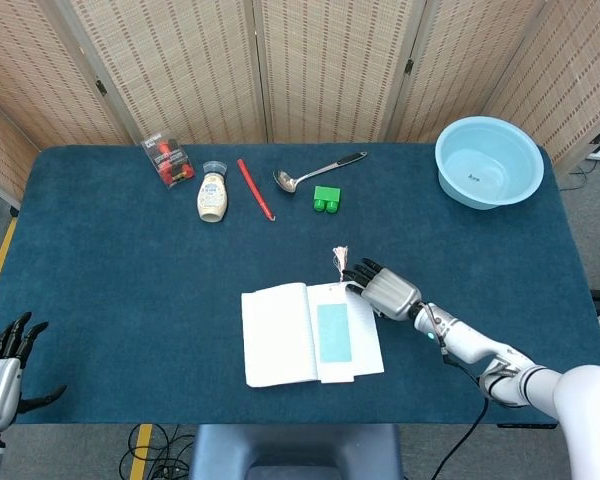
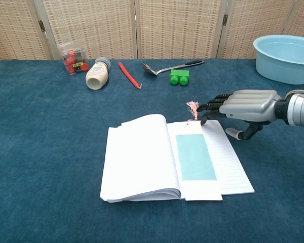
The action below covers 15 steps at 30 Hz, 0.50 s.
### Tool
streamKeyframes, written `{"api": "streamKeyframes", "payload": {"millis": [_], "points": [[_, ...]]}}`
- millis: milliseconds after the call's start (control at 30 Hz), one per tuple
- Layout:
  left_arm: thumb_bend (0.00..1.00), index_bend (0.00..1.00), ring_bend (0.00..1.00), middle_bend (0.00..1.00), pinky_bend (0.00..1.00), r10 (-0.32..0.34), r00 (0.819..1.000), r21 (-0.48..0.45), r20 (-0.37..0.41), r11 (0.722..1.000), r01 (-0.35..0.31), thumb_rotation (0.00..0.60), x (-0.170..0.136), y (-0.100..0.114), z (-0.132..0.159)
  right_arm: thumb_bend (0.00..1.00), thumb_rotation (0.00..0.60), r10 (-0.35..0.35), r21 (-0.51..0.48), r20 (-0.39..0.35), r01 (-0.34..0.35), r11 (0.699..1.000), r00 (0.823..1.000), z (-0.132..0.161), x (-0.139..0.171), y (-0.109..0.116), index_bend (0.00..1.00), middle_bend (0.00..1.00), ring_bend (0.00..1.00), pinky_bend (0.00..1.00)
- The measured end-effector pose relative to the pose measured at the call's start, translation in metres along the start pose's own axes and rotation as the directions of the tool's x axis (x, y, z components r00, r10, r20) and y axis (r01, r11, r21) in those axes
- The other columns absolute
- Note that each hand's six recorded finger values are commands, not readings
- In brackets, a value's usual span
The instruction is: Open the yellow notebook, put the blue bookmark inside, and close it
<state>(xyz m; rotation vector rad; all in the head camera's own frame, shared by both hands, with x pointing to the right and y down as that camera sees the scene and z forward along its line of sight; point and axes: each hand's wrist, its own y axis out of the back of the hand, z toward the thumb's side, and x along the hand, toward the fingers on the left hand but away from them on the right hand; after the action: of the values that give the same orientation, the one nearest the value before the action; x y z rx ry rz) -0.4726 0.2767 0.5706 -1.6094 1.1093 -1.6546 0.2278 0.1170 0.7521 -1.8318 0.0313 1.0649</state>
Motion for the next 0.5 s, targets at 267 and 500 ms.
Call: {"api": "streamKeyframes", "payload": {"millis": [267,500], "points": [[0.07,0.15,0.04,0.04,0.14,-0.001,1.0,0.0,-0.006,1.0,0.001,0.6,-0.0001,-0.0008,-0.0019,0.57,0.6,-0.009,0.002,-0.008,0.009,1.0,1.0,0.0029,-0.0067,0.0033,0.19,0.0,0.0,0.0],[0.07,0.15,0.04,0.04,0.14,-0.003,1.0,-0.003,-0.01,1.0,0.003,0.6,-0.0001,-0.0016,-0.0032,0.57,0.6,-0.019,0.002,-0.014,0.019,1.0,1.0,0.0053,-0.0087,0.0056,0.19,0.0,0.0,0.0]]}}
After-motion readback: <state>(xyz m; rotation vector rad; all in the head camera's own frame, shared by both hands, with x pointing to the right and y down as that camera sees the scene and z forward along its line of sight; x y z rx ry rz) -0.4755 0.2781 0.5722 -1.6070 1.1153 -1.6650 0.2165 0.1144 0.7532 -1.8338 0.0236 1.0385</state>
